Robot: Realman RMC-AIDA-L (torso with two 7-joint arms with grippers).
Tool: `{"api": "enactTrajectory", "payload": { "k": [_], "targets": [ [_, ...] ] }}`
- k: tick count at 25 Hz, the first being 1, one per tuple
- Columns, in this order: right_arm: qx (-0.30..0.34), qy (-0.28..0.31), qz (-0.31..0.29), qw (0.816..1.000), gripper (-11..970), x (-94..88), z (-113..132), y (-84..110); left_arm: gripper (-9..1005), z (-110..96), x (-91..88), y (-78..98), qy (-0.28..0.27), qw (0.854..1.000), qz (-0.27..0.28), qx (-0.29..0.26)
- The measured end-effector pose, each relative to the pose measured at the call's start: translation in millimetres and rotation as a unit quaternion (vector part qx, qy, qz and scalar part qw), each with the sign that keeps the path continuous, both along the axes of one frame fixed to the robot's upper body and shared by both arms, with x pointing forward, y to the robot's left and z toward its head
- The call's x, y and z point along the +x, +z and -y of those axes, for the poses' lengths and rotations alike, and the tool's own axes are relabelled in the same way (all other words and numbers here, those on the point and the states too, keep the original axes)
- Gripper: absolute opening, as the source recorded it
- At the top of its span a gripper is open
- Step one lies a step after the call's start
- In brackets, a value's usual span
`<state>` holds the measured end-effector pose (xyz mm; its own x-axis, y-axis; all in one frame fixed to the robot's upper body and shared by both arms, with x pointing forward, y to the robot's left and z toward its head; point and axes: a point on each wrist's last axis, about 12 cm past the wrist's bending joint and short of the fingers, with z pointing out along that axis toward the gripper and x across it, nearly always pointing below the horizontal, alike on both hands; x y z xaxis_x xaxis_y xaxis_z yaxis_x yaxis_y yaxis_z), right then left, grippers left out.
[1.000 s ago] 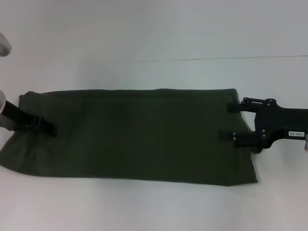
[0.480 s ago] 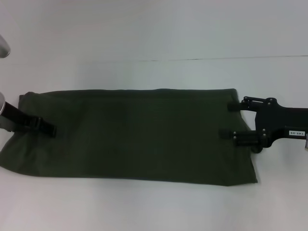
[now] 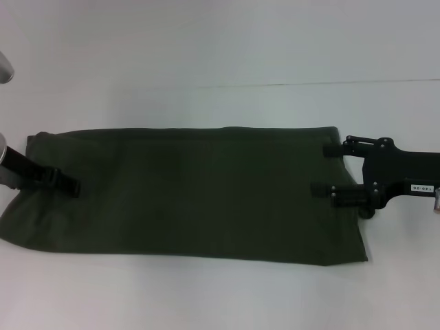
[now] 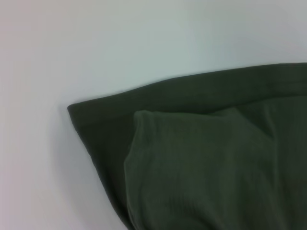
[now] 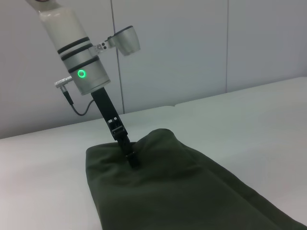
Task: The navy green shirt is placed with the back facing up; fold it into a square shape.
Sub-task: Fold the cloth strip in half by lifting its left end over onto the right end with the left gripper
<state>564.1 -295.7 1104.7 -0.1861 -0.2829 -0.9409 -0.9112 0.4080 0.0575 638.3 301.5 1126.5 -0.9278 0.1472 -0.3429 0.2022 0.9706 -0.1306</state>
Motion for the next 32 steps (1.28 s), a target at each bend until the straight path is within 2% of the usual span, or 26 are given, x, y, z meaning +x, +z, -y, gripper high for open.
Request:
{"api": "enactTrajectory", "payload": {
  "k": [30, 32],
  "targets": [
    [-0.001, 0.001, 0.000, 1.000, 874, 0.4, -0.4, 0.1, 879, -2.4, -0.5, -2.5, 0.003, 1.000, 0.000, -0.002],
    [-0.001, 0.001, 0.000, 1.000, 874, 0.1, -0.1, -0.1, 798, -2.2, -0.8, -2.4, 0.001, 1.000, -0.001, -0.001]
  ]
}}
